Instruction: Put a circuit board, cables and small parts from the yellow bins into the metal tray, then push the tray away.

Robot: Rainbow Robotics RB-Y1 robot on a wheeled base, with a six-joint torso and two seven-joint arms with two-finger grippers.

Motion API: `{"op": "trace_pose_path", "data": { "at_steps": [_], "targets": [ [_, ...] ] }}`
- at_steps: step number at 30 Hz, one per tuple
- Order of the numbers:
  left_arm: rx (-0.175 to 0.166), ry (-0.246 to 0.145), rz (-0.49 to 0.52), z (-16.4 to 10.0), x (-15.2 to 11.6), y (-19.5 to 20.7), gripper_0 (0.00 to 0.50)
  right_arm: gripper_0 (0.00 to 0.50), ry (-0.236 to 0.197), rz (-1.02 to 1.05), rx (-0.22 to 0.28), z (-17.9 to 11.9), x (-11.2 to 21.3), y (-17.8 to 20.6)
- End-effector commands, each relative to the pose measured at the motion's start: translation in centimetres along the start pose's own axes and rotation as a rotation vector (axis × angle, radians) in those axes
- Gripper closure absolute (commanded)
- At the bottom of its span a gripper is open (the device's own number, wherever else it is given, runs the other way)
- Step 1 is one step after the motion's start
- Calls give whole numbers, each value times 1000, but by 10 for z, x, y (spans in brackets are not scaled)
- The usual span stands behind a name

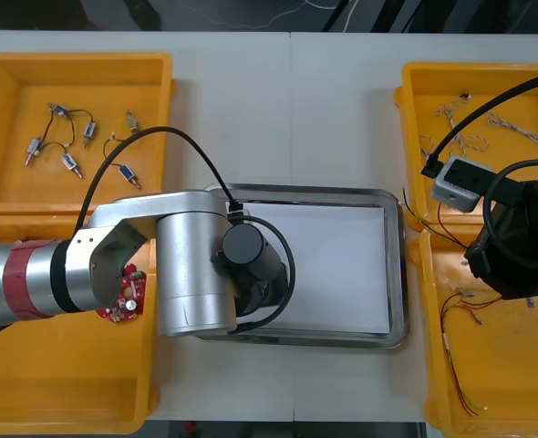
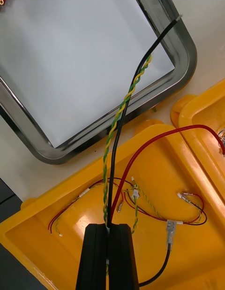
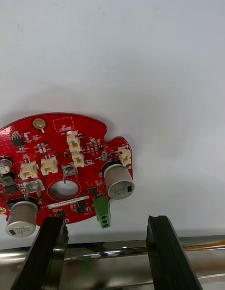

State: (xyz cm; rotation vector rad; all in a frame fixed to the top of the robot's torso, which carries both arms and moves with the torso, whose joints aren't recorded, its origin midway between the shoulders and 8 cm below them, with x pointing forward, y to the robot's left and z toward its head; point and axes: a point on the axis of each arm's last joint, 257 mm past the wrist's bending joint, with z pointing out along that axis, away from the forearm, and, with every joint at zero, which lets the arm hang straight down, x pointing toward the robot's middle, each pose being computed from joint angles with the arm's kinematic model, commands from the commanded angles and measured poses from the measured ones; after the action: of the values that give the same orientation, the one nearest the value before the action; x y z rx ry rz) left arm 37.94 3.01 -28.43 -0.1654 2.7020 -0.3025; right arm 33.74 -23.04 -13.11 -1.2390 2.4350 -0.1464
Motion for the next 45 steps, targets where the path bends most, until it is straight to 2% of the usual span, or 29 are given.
{"op": "trace_pose_path", "data": {
  "at_steps": [1,4,10,15,20,27,31,34,38,39,45],
  "targets": [
    [50,-24,-20,-18,0,-23,0,500,-28,2,-13,-6,-11,5],
    [51,-47,-33,-28,-13,-21,0,500,-30,-30,-27,-5,-15,11],
    [33,-56,-96,-51,-41,-8,0,500,-40,-135,-21,1,-30,28],
    [14,-55,-133,-74,-66,11,0,500,-46,-213,-39,10,-43,49],
    [-31,-63,-142,-103,-97,43,0,500,-62,-302,-40,23,-62,69],
    [-96,-61,-168,-136,-132,88,0,500,-56,-501,-58,48,-84,89],
    [-139,-67,-192,-155,-155,119,0,500,-60,-597,-44,62,-96,94],
    [-164,-74,-212,-167,-172,139,0,500,-46,-664,-25,73,-98,97],
    [-182,-78,-253,-180,-195,166,0,500,2,-713,-21,91,-92,95],
    [-186,-77,-265,-182,-201,174,0,500,14,-724,-25,96,-90,94],
    [-205,-83,-298,-195,-225,207,0,500,18,-736,-74,121,-86,94]
  ]
}}
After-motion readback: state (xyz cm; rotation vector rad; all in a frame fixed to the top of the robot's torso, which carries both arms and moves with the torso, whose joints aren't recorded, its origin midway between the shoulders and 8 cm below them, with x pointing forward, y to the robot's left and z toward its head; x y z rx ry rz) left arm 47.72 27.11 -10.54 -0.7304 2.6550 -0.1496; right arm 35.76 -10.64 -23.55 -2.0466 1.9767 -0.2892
